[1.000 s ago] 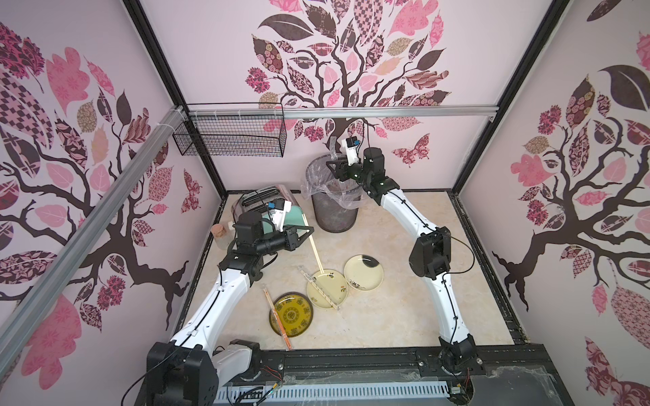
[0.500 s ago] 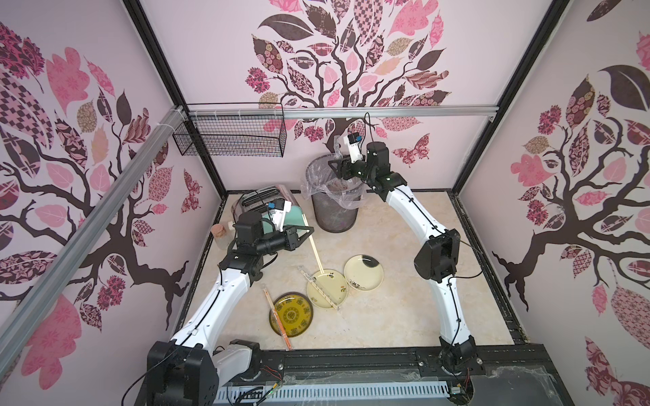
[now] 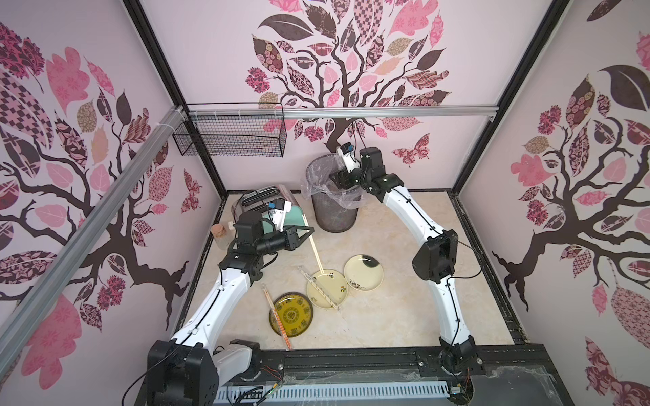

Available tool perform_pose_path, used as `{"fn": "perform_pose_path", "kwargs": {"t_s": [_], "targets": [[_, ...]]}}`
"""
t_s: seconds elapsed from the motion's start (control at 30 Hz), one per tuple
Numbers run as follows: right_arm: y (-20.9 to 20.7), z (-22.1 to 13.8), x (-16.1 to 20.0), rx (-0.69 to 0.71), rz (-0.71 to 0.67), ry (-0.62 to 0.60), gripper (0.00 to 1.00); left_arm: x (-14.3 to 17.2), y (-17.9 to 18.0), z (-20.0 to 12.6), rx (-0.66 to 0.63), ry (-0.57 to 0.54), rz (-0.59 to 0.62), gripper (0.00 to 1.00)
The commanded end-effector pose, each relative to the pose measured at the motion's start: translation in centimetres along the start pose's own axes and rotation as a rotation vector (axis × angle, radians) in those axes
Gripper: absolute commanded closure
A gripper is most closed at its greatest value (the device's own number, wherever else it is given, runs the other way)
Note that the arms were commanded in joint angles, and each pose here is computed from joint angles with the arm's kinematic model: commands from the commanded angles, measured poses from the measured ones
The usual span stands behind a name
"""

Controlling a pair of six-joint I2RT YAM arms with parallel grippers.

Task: Remove the packaging of disposable chopsticks
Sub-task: Place the packet bag in the trash bin.

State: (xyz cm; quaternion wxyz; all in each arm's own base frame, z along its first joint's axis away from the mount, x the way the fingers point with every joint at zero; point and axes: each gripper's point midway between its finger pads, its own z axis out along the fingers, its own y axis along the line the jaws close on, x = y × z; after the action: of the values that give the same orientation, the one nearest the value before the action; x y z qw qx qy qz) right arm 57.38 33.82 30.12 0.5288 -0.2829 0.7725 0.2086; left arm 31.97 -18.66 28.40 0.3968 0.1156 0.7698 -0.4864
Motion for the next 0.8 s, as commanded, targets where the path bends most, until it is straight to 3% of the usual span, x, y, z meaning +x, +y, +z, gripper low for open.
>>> {"fn": "perform_pose_path", "kwargs": {"t_s": [0.0,0.17,0.4,0.6,0.77], "targets": [[1.4,-0.5,-1.3,-0.001,-0.066,-0.011,0.23,-0.9,-0.6,-0.1,0.020,-0.017,0.026,1.00],[1.4,-0.4,-0.7,0.027,-0.088,0.017,0.20,-0.9,-0.5,0.0,0.019,-0.015,0.022,1.00],[-0.5,-1.7,-1.5,0.190,-0.186,0.035,0.16,-0.9,-0.4,0.0,0.018,-0.015,0.016,1.00],[-0.4,-3.1,-4.2,0.203,-0.181,-0.030,0.05,-0.9,-0.4,0.0,0.019,-0.013,0.016,1.00],[0.3,-4.1,-6.0,0.169,-0.129,-0.081,0.05,-0.9,-0.5,0.0,0.021,-0.013,0.016,1.00]]}}
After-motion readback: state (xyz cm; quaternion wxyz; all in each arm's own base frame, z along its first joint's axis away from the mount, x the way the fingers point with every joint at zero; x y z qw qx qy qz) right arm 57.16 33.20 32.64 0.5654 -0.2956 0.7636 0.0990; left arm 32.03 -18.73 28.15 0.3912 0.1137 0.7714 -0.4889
